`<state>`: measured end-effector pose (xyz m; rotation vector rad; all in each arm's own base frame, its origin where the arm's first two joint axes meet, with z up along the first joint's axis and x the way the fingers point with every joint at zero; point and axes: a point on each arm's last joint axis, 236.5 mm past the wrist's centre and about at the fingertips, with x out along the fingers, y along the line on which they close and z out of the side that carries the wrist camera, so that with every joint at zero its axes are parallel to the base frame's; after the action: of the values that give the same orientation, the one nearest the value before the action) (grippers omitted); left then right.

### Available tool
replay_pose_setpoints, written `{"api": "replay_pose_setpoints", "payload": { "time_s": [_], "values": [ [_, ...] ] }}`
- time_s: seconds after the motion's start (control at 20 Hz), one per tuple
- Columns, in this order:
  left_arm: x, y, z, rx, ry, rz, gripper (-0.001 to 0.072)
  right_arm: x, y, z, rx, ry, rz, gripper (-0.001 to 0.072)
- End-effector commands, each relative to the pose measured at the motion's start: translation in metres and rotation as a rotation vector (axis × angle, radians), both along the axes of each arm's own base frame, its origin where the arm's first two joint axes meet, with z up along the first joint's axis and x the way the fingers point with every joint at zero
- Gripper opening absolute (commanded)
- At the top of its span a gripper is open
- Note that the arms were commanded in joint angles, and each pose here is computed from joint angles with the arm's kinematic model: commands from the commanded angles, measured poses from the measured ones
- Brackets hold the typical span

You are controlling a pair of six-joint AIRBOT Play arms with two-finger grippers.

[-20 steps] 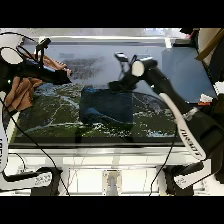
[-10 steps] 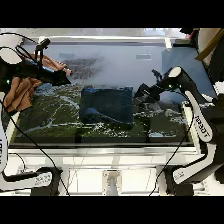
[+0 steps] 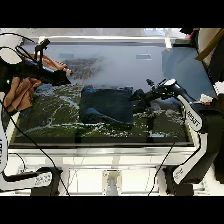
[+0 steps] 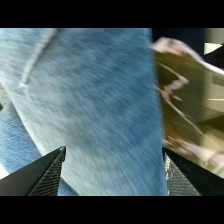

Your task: Fold the clothes and pants, and hang the long-sleeved shirts on hangers.

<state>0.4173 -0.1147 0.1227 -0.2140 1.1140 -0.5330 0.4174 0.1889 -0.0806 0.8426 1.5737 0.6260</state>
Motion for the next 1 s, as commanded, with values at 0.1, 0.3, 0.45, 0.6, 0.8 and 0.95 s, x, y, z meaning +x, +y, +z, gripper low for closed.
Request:
{"api": "replay_pose_setpoints", "payload": {
  "time_s": [0.1,0.3,0.45,0.6,0.8,0.95],
  "values": [
    [0.000,0.000,0.000,-0.001,0.001,0.002,0.0013,-0.003,0.058,-0.006,0.062,-0.048,0.044,0.0673],
    [0.000,0.000,0.000,-0.001,0.001,0.002,0.0013,-0.014,0.089,0.000,0.091,-0.070,0.097,0.0273],
    [0.000,0.000,0.000,0.000,0.001,0.002,0.0013,0.005,0.083,0.019,0.125,-0.108,0.023,0.0074],
    [0.000,0.000,0.000,0.000,0.001,0.002,0.0013,0.037,0.040,0.062,0.094,-0.233,-0.041,0.0073],
    [0.000,0.000,0.000,0.000,0.001,0.002,0.0013,0.060,-0.094,0.138,-0.092,-0.391,-0.247,0.0072],
    [0.000,0.000,0.000,0.000,0.001,0.002,0.0013,0.026,-0.213,0.186,-0.238,-0.424,-0.413,0.0070]
  ]
}}
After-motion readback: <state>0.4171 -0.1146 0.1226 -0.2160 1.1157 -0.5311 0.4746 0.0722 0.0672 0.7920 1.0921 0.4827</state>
